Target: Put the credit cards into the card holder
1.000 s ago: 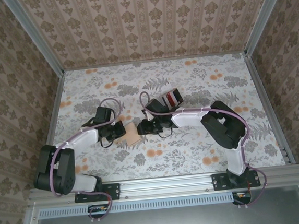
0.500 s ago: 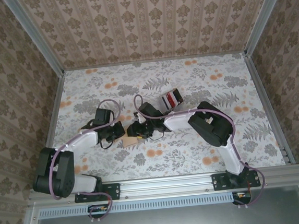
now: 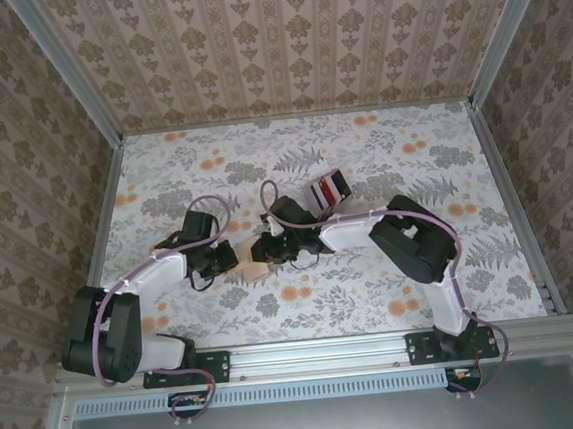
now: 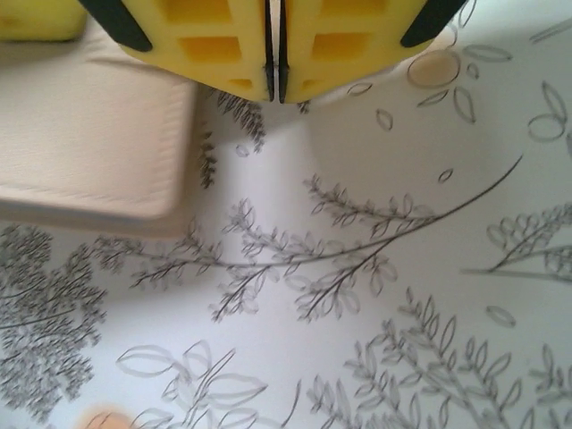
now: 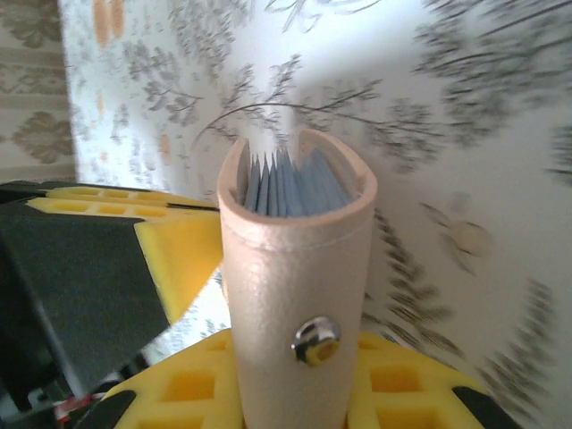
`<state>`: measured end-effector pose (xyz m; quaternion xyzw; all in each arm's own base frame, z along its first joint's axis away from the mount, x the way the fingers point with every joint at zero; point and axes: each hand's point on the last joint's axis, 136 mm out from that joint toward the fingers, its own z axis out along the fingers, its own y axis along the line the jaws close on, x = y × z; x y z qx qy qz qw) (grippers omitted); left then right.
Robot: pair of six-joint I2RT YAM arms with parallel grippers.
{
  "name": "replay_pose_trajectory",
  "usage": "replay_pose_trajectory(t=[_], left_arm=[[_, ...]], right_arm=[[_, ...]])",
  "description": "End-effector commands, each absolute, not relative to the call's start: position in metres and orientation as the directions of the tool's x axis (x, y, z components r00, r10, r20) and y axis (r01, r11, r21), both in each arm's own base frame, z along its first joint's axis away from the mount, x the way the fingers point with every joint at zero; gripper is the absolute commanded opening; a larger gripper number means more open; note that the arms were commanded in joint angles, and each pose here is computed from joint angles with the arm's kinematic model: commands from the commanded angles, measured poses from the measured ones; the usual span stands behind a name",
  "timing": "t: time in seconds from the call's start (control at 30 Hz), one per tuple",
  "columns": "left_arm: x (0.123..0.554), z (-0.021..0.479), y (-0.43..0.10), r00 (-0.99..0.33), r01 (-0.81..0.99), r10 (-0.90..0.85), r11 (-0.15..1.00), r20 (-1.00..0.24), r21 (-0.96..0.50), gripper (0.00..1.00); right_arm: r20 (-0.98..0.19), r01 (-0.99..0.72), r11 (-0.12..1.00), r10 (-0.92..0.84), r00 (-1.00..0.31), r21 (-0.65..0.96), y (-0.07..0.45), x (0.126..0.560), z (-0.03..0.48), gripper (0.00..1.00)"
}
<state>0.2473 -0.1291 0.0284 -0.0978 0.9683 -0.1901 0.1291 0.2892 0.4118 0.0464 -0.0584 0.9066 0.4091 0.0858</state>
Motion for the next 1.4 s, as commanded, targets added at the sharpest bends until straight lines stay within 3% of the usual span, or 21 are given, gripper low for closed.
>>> replay_pose_trajectory(t=[0.0,0.13,0.3,0.47,0.6,1.0,1.17,1.37], left_arm=[[0.248,0.038,-0.128,-0.954,-0.118,-0.207,0.924,-0.216,-0.365,0.14],[0.251,0.039,-0.128,-0.950,-0.111,-0.206,0.924,-0.233,-0.366,0.15],[0.254,0.039,-0.128,-0.948,-0.108,-0.208,0.923,-0.241,-0.370,0.16],[0.255,0.038,-0.129,-0.947,-0.106,-0.210,0.920,-0.245,-0.378,0.15],[0.255,0.034,-0.129,-0.946,-0.109,-0.214,0.918,-0.244,-0.380,0.14],[0.253,0.033,-0.126,-0.946,-0.112,-0.217,0.917,-0.242,-0.383,0.14],[0.250,0.033,-0.122,-0.942,-0.124,-0.230,0.915,-0.244,-0.384,0.14],[0.249,0.029,-0.123,-0.944,-0.130,-0.234,0.911,-0.231,-0.390,0.14]], right_arm=[[-0.339,-0.283,0.817,-0.115,-0.934,0.502,0.356,0.296,0.059,0.08],[-0.415,-0.313,0.918,-0.193,-0.889,0.243,0.299,0.299,0.082,0.08],[-0.467,-0.290,0.956,-0.272,-0.841,-0.035,0.234,0.295,0.121,0.08],[-0.503,-0.241,0.931,-0.353,-0.789,-0.275,0.182,0.292,0.163,0.09],[-0.431,-0.243,0.877,-0.425,-0.796,-0.415,0.161,0.288,0.167,0.12],[-0.250,-0.374,0.804,-0.523,-0.814,-0.462,0.238,0.285,0.081,0.15],[-0.238,-0.439,0.794,-0.563,-0.791,-0.419,0.281,0.274,0.064,0.36],[-0.299,-0.465,0.843,-0.533,-0.792,-0.271,0.314,0.265,0.068,0.48]])
